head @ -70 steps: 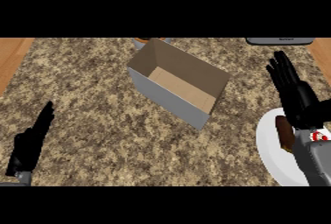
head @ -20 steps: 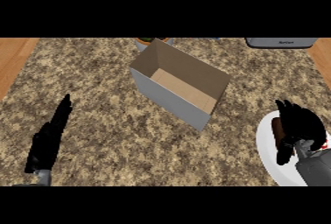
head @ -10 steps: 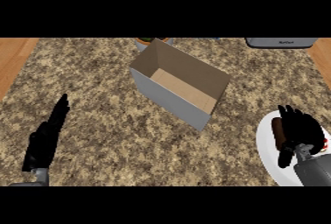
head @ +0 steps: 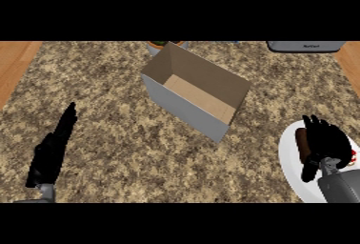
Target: Pick the sweet potato from the plate and place it in the cardboard box
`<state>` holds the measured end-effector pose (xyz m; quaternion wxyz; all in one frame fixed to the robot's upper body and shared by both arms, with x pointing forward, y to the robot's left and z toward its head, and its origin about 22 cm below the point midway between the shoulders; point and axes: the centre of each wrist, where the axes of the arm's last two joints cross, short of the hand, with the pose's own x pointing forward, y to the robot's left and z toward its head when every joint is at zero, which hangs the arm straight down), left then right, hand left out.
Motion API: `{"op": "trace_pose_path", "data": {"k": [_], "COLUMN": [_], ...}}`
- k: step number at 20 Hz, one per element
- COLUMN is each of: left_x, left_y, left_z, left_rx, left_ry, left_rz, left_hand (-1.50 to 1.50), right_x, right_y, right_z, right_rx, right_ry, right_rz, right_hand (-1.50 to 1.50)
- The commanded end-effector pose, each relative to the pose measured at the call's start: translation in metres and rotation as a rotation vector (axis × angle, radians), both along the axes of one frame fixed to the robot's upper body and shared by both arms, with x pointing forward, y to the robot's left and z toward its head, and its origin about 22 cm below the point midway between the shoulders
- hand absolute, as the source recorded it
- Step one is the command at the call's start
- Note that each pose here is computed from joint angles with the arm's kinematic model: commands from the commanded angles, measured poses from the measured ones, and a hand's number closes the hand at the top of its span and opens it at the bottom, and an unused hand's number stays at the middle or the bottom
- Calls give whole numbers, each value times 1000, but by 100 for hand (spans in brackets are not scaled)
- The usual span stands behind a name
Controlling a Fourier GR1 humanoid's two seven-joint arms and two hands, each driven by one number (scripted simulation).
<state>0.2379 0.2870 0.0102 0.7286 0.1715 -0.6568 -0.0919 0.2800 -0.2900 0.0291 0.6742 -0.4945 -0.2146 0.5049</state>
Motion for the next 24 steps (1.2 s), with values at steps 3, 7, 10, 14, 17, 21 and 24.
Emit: {"op": "trace_pose_path", "data": {"k": [3, 7, 10, 14, 17, 21, 24], "left_x": [7, 3, 7, -9, 1, 13, 2], "left_y": [3, 12, -13, -10, 2, -12, -12], "left_z": [-13, -3, 7, 0, 0, -18, -11], "left_rx": [7, -5, 1, -2, 16, 11, 11], "left_ry": [-5, 13, -3, -8, -15, -1, -10], "left_rz": [19, 0, 2, -6, 7, 29, -6], "left_hand": [0, 0, 0, 0, 0, 0, 0], "right_x": [-1, 7, 14, -7, -16, 9, 3], "right_y": [-6, -13, -18, -21, -23, -24, -16], "right_z": [-15, -31, -24, -42, -58, -45, -37], "right_rx": [11, 8, 0, -34, 20, -10, -162], "right_ry": [3, 9, 27, 58, 67, 27, -66], "right_rz": [-4, -15, -10, -8, -26, 41, 92], "right_hand": [-150, -150, -150, -150, -150, 150, 150]}}
